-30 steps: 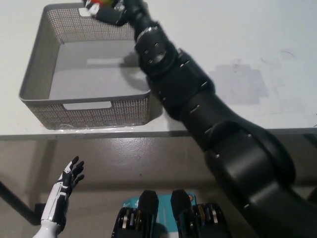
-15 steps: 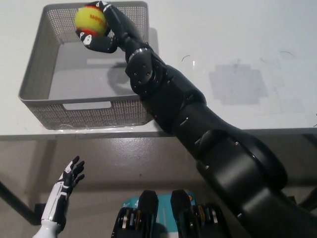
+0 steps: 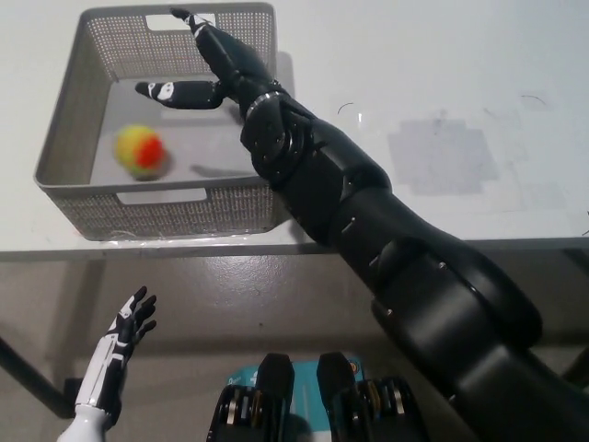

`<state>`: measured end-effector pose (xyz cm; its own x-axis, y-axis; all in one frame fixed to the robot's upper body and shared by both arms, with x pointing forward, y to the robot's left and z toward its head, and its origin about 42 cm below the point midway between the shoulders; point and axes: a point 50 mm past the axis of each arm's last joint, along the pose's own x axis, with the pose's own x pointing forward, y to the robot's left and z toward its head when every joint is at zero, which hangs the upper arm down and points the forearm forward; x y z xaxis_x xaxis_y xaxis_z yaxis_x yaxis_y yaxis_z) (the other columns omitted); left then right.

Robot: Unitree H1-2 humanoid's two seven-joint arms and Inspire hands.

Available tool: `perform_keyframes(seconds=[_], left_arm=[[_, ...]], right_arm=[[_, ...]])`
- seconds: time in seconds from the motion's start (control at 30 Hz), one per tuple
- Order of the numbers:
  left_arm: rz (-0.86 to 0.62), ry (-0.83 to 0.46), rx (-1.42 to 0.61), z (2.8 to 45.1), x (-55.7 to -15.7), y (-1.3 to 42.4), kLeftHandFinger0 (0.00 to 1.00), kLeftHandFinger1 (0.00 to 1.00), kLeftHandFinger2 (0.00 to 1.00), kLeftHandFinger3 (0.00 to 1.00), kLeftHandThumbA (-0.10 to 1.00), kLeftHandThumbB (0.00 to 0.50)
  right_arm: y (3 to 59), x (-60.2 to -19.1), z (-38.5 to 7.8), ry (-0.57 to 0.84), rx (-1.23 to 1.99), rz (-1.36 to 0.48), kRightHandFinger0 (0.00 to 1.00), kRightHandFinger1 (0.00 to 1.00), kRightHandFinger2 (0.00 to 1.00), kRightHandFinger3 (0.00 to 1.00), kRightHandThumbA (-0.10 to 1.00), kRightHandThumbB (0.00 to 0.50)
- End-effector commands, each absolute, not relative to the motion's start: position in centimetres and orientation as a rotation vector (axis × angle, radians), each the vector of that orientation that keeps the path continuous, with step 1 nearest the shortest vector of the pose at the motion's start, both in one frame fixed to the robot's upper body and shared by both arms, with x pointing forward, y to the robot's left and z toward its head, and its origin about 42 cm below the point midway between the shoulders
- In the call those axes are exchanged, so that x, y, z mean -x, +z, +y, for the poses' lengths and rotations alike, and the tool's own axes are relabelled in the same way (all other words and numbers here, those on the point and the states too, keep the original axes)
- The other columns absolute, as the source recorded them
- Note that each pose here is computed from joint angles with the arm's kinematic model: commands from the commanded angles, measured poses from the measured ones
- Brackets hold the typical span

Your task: Use the right hand to pick up a tennis ball and put it into a container on the left side

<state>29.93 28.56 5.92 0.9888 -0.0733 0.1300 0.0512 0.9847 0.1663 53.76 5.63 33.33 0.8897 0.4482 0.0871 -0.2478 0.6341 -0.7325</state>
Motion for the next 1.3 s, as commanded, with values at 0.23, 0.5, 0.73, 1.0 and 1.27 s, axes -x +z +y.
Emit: perform_keyframes(seconds=[0.23, 0.5, 0.73, 1.0, 1.27], left_arm=[[-0.196, -0.091, -0.191, 29.0, -30.9, 7.6, 1.0, 1.0, 1.0, 1.0, 1.0, 0.261], [-0.198, -0.102, -0.192, 29.1, -31.2, 7.9, 1.0, 1.0, 1.0, 1.0, 1.0, 0.291], [-0.208, -0.1, -0.195, 29.0, -31.3, 7.9, 1.0, 1.0, 1.0, 1.0, 1.0, 0.275], [-0.199, -0.102, -0.18, 29.1, -31.0, 7.6, 1.0, 1.0, 1.0, 1.0, 1.0, 0.248], [-0.181, -0.107, -0.159, 29.1, -30.2, 6.8, 1.0, 1.0, 1.0, 1.0, 1.0, 0.224]], right_arm=[[41.2, -55.2, 3.3, 0.35, 0.693, -0.459, 1.0, 1.0, 1.0, 1.0, 1.0, 0.43], [45.9, -53.5, -5.5, 0.219, 0.539, -0.684, 1.0, 1.0, 1.0, 1.0, 1.0, 0.377], [44.7, -48.1, -14.8, 0.095, 0.37, -0.808, 1.0, 1.0, 1.0, 1.0, 1.0, 0.348], [37.0, -40.5, -20.0, 0.063, 0.143, -0.841, 1.0, 1.0, 1.0, 1.0, 1.0, 0.375], [25.7, -36.8, -20.8, 0.129, 0.039, -0.655, 1.0, 1.0, 1.0, 1.0, 1.0, 0.265]])
